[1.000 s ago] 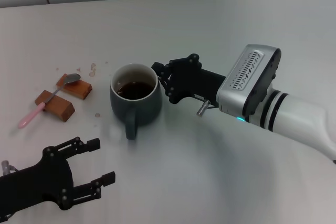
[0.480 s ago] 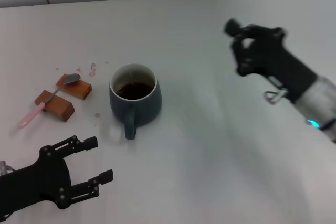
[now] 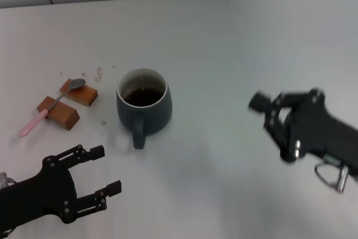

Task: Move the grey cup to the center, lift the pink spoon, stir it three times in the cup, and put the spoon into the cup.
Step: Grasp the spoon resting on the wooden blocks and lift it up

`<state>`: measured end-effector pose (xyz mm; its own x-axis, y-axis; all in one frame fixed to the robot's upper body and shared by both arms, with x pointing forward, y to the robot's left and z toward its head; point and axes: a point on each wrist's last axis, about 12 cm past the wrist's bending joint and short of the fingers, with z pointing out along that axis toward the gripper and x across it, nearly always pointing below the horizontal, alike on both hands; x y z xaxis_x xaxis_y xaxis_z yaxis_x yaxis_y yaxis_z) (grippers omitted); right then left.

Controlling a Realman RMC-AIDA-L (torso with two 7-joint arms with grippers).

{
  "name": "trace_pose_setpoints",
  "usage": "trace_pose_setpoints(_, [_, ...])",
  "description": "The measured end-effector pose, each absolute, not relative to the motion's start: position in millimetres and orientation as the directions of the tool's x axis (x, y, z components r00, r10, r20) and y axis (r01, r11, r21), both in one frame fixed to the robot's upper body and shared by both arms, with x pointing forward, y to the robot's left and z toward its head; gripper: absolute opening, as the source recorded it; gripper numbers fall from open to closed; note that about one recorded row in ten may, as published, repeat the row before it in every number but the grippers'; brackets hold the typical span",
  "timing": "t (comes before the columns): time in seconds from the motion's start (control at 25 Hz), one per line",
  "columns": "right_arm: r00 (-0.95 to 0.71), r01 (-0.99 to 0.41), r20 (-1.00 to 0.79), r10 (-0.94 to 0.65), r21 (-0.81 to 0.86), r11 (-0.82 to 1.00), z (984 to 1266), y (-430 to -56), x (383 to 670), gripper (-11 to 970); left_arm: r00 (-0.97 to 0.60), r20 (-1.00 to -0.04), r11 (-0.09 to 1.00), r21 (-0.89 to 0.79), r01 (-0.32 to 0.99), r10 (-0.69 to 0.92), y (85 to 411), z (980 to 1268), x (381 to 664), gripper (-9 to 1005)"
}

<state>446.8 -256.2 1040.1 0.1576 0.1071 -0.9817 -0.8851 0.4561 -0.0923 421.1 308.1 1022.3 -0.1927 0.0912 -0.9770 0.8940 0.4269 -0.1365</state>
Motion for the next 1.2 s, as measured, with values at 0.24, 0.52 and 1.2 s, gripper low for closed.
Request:
trace_pose_setpoints(0.24, [0.048,-0.921,-0.999,0.023,-0.036,0.388,1027.1,-261.3,435.7,83,-0.186,-0.980,0.431,-0.136,0.892,0.076,309.0,1024.1,420.8,771])
trace_pose_setpoints(0.52, [-0.036,-0.924,-0.994,-0.106,-0.007,0.383,1010.1,-262.2,436.1,88,-0.184,-0.980,0.434,-0.136,0.890,0.071,309.4,1024.6,420.9,768])
trace_pose_setpoints(1.2, [-0.086,-0.931,-0.985,-0.151,0.026,0.363,1004.0,-254.6,442.2,101,-0.194,-0.979,0.436,-0.147,0.888,0.063,308.6,1023.1,419.0,762])
